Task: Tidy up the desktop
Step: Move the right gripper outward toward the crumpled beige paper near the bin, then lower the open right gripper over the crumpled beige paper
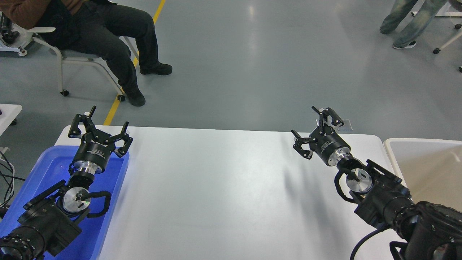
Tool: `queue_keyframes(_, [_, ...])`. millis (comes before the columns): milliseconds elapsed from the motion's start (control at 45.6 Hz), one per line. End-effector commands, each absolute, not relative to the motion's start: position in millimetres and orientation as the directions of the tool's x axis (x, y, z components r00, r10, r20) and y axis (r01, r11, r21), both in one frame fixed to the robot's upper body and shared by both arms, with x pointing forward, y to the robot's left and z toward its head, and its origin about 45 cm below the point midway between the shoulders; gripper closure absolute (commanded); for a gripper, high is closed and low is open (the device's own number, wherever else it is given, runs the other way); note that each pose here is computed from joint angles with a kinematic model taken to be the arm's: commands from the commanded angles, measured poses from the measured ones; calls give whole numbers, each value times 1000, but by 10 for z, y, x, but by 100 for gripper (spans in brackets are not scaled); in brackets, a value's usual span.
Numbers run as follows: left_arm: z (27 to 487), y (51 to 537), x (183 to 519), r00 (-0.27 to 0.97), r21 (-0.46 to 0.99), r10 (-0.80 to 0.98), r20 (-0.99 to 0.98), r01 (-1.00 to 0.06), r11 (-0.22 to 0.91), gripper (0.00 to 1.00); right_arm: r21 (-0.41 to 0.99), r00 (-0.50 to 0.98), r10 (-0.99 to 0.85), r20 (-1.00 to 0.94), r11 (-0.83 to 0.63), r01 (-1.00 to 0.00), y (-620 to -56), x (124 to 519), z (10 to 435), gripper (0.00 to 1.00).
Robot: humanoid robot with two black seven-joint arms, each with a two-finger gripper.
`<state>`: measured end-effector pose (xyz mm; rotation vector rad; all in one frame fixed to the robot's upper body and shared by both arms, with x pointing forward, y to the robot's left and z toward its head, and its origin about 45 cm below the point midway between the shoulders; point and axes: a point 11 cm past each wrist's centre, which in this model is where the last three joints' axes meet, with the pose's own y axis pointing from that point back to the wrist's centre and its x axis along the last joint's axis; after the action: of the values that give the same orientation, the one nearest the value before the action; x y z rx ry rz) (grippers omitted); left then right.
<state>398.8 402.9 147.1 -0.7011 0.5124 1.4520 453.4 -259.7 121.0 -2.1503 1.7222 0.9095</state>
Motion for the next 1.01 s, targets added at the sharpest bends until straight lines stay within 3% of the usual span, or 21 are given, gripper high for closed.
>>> queue_keyframes(0, [1477,4028,3993,73,-121,711,-699,-992,-18,0,182,193,-811,-553,-344,-921,-2536,4568,1292,0])
queue_keyframes(527, [1478,4025,3993,75,-122,712,-699,-992,-16,0,335,368,-927,-65,-368,-867,-3501,4581,1614,0])
queue_keyframes(790, [1478,4025,3993,75,-122,712,-699,-992,-16,0,437,515,-829,218,-389,-811,-3832,4520,1775,0])
queue_keyframes(987, [1481,4034,3992,74,-123,712,-699,-992,-17,0,570,650,-650,395,-382,-728,-3984,4417,1736,0])
